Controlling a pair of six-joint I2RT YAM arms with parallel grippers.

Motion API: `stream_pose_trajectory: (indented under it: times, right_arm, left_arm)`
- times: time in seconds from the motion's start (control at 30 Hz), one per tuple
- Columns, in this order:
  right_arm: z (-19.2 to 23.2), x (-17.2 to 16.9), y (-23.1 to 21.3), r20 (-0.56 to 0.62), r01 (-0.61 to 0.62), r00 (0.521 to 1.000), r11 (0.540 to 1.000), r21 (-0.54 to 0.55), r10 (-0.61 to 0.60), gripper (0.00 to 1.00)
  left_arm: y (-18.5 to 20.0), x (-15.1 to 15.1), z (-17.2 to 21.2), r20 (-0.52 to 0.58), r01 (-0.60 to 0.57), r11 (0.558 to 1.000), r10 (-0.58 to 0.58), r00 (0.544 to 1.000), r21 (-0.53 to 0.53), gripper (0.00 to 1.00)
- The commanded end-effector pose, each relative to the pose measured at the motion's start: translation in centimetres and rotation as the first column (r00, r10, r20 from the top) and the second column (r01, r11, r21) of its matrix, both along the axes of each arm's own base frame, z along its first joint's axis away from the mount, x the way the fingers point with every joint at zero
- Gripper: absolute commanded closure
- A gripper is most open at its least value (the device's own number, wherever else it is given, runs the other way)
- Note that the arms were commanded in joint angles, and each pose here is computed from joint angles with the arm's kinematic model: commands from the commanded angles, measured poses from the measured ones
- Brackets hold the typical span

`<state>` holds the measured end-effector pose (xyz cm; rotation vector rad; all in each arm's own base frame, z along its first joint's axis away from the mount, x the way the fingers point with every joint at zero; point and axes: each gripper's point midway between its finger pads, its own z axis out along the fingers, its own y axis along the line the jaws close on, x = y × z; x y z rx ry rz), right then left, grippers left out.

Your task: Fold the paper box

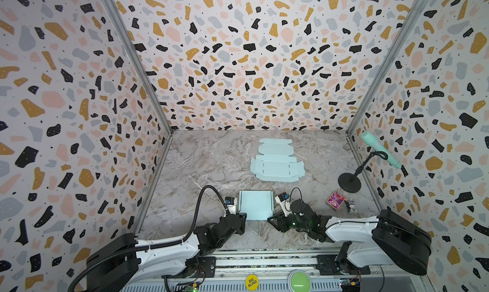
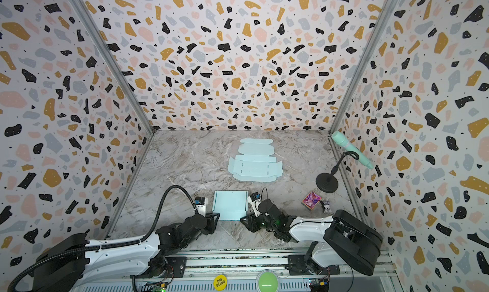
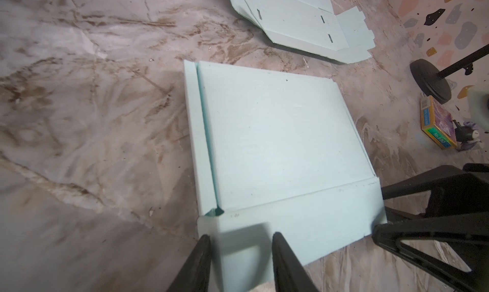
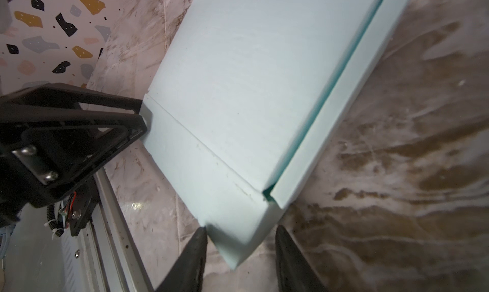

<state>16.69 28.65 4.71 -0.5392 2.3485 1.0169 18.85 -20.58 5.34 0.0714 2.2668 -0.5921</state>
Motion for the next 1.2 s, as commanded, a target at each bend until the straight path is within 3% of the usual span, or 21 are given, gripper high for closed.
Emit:
stream_pose_trajectory:
  times: [0.0,0.63,1.17]
  right_arm:
    - [0.9,0.3,-0.1,0.024,0.014,1.000,1.000,0.021,-0.015,0.56]
    - [3.4,-0.2,2.2,0.059,-0.062,0.997,0.992,0.109,0.056,0.56]
    - [1.7,0.2,1.6,0.032,-0.031,0.999,0.997,0.072,0.028,0.58]
  left_arm:
    - [0.2,0.3,0.3,0.031,-0.012,1.000,0.012,0.999,-0.005,0.60]
    - [-0.3,0.1,0.1,0.017,0.007,1.000,-0.007,1.000,-0.010,0.60]
    - [-0.5,0.3,-0.6,0.014,0.005,1.000,-0.005,1.000,0.011,0.61]
